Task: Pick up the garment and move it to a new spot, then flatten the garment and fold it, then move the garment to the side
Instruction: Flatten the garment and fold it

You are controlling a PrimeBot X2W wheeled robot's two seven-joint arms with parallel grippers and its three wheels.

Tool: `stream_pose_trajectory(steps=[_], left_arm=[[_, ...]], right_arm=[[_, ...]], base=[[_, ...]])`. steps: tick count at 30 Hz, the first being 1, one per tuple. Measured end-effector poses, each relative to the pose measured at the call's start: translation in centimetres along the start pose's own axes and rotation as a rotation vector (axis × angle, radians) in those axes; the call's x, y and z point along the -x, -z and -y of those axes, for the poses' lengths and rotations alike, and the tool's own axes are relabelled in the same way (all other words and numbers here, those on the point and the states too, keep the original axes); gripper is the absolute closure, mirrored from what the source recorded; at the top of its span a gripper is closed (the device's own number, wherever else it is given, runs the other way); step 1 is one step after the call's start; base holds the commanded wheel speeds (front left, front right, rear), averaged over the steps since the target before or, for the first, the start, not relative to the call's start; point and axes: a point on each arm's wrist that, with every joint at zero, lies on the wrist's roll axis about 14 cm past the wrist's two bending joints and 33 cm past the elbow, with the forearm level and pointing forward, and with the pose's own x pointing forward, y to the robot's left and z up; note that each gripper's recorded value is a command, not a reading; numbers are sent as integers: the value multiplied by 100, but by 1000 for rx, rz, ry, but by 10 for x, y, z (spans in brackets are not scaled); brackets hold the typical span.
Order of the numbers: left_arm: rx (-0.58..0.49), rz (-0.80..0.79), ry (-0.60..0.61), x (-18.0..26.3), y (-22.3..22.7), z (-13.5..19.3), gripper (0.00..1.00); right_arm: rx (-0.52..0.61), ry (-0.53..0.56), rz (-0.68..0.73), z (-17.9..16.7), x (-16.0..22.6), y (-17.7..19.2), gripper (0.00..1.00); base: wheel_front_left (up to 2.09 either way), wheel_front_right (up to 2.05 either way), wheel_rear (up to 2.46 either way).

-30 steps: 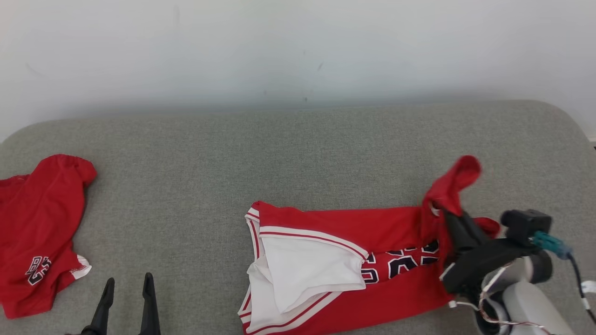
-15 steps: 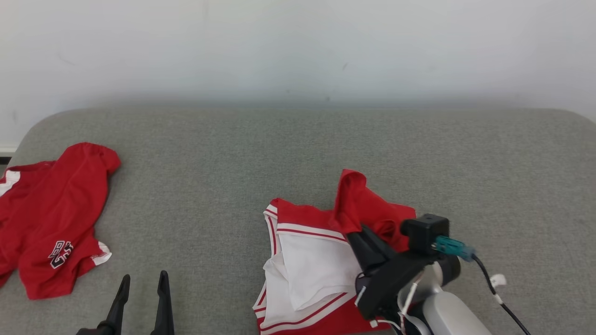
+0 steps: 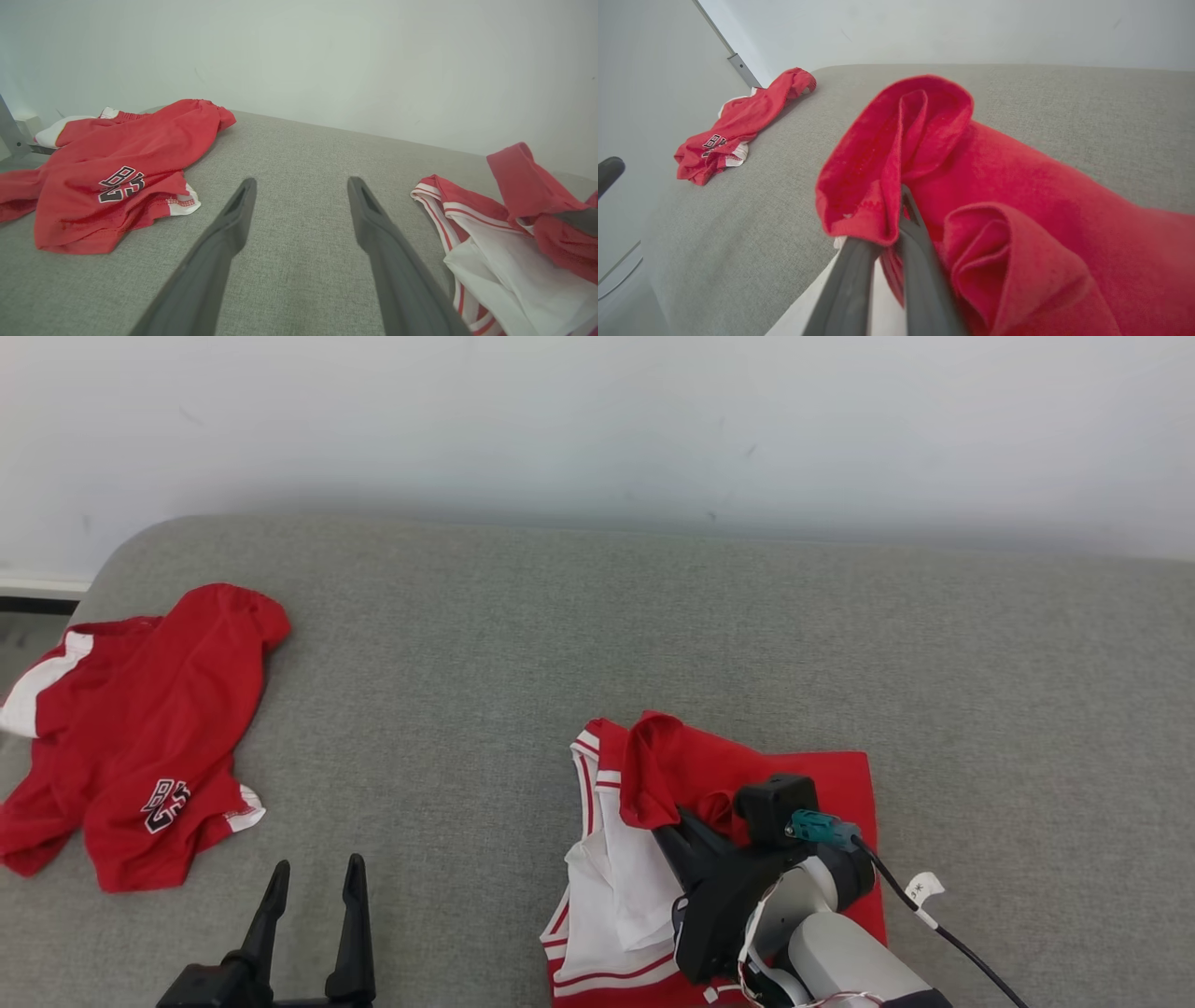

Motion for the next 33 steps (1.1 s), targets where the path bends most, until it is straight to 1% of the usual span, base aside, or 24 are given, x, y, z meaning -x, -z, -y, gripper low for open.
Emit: stream_pose_trajectory(steps=[5, 6, 7, 9, 13, 14, 19, 21, 23, 28, 29, 31, 32, 33], left_arm=[[6, -5, -17, 1, 2, -5, 0], [6, -4, -18, 1, 1, -5, 0], [7, -4, -18, 0, 1, -5, 0], [9, 0, -19, -1, 0, -6, 0], [11, 0, -19, -2, 0, -6, 0], [11, 2, -17, -3, -1, -5, 0], [12, 8, -14, -3, -2, -4, 0], [12, 4, -16, -2, -1, -5, 0], [12, 7, -16, -2, -2, -5, 0], [7, 13, -19, -2, -4, -7, 0], [7, 13, -19, -2, -4, -7, 0], [4, 16, -23, -1, -5, -9, 0], [4, 16, -25, -1, -5, -9, 0], [4, 15, -26, 0, -5, -10, 0]], right_arm=[[-18, -8, -16, 0, -7, 10, 100], [-15, -9, -10, 0, -8, 9, 71], [-10, -13, 2, -1, -8, 7, 0], [-16, -18, 14, -2, -9, 4, 0], [-32, -38, 83, -8, -10, -11, 0], [-28, -43, 131, -9, -10, -23, 0], [-7, -19, 271, 0, -3, -61, 0], [14, 7, 313, 12, 3, -74, 0], [33, 50, 332, 30, 12, -78, 0], [44, 176, 333, 77, 39, -71, 0], [44, 176, 333, 77, 39, -71, 0], [51, 218, 317, 92, 49, -64, 2], [55, 237, 305, 99, 54, -59, 35], [62, 256, 290, 106, 58, -54, 63]], base=[[0, 0, 0], [0, 0, 0], [0, 0, 0], [0, 0, 0], [0, 0, 0], [0, 0, 0], [0, 0, 0], [0, 0, 0], [0, 0, 0], [0, 0, 0], [0, 0, 0], [0, 0, 0], [0, 0, 0], [0, 0, 0]])
